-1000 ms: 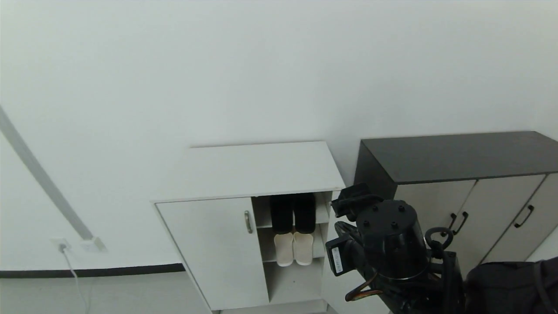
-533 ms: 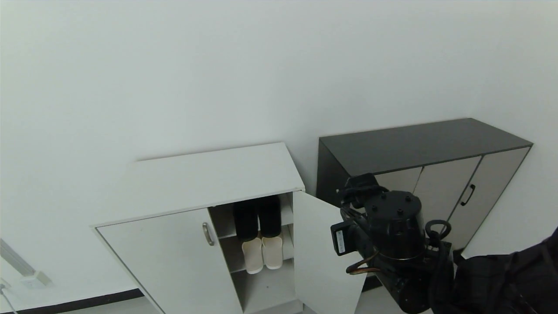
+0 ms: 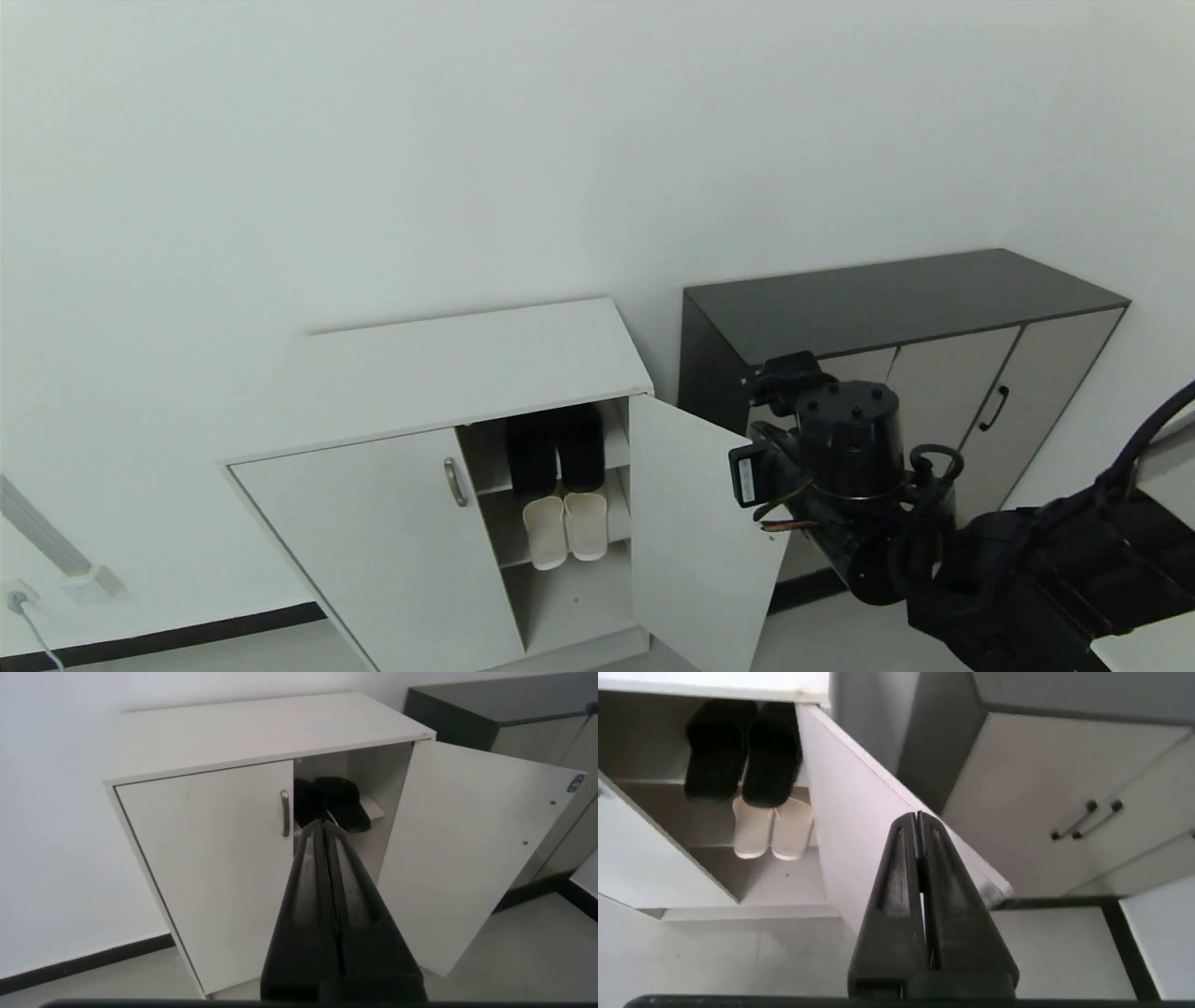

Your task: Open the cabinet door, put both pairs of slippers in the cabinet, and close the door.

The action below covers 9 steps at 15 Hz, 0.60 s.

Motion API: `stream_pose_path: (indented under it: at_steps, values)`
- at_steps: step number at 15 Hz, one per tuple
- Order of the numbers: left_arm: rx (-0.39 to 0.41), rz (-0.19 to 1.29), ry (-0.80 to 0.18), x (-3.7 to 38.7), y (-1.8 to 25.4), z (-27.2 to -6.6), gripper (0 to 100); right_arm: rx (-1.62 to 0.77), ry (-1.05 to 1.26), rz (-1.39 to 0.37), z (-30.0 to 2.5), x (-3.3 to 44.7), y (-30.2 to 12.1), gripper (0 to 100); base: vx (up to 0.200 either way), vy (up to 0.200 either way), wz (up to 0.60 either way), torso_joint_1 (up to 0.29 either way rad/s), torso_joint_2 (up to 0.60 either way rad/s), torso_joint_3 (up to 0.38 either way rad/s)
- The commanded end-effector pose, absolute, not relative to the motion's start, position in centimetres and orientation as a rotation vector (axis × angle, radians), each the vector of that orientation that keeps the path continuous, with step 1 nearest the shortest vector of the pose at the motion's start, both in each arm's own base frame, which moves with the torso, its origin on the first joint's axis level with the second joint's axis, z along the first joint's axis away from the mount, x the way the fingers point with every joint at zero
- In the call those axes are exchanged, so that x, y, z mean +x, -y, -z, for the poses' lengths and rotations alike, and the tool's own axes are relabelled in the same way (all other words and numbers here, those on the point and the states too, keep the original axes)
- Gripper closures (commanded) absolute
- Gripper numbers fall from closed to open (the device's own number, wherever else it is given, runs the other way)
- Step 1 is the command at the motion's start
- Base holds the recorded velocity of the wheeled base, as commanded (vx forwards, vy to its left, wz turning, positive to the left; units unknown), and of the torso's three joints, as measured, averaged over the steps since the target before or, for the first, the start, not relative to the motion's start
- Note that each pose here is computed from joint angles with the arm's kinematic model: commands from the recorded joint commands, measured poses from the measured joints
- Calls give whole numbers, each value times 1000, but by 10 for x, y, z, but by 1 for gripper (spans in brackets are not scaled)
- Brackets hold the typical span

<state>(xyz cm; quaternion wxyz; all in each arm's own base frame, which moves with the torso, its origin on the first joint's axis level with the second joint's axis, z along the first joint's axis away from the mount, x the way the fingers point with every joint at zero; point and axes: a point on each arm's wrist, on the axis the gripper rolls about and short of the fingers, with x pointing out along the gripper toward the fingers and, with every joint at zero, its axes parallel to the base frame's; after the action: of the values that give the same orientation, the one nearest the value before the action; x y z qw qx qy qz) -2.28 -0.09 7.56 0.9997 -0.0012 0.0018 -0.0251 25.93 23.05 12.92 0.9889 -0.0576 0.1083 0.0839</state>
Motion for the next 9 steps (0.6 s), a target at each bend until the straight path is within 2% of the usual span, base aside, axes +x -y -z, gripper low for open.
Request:
stream_pose_path:
  at_steps: [1, 5, 9]
  values:
    - [-3, 51, -6, -23, 1, -76, 100, -118, -230, -144, -124, 270, -225, 100, -200, 0, 0, -2, -2, 2]
    - [-3, 49, -5, -23, 1, -76, 100, -98, -223, -138, -128, 282, -220, 100, 0, 0, 0, 0, 0, 0]
    - [-2, 48, -5, -23, 1, -76, 100, -39, -300, -52, -122, 328, -203, 100, 0, 0, 0, 0, 0, 0]
